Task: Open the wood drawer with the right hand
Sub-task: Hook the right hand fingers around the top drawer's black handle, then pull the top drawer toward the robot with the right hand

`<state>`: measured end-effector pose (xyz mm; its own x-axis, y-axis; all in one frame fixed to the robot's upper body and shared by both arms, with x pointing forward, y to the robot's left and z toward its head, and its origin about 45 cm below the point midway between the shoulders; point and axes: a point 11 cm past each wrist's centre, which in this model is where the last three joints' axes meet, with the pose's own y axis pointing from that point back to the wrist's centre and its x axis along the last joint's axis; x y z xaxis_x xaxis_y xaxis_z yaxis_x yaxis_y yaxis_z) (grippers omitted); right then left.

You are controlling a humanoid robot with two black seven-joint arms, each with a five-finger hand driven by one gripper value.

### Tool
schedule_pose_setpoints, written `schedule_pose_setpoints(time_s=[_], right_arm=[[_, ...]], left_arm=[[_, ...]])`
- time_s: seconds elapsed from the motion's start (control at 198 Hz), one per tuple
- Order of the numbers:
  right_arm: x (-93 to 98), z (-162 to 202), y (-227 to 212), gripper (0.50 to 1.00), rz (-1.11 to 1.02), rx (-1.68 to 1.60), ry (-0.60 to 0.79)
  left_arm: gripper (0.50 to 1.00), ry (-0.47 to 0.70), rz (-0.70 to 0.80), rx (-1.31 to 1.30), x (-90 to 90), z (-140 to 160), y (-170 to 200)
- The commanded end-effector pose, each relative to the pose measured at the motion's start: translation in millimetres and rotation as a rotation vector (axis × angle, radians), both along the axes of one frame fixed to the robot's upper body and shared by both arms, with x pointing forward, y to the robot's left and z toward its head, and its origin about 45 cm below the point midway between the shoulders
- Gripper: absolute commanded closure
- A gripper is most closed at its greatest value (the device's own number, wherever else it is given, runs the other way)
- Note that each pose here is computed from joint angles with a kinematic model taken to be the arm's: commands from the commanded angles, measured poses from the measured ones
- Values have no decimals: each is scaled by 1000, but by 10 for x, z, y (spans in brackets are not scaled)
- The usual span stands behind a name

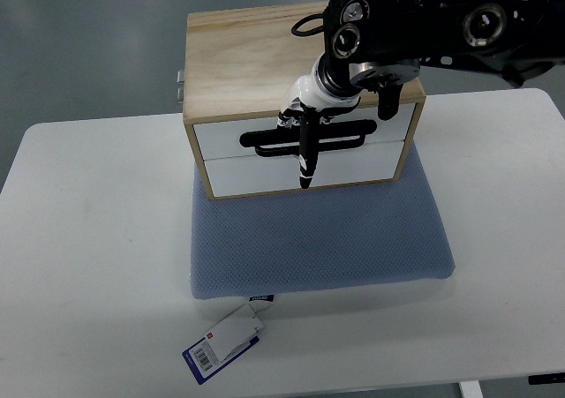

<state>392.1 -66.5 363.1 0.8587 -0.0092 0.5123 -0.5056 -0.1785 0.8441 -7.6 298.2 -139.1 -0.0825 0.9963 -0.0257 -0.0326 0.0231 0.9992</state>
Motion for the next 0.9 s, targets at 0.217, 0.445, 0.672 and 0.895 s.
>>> schedule_pose_setpoints(time_s=[0.217, 0.445, 0.672, 0.895], right_arm=[[30, -121, -102, 554, 2, -32, 25], [-2, -212, -128, 554, 22, -45, 74], [-35, -172, -159, 554, 46, -42, 123], [-52, -106, -211, 554, 49, -30, 152]], left_arm=[[500, 0, 1, 1, 0, 0, 2], [500, 0, 1, 1, 1, 0, 2], [500, 0, 0, 1, 0, 0, 2], [500, 0, 3, 1, 1, 0, 2]])
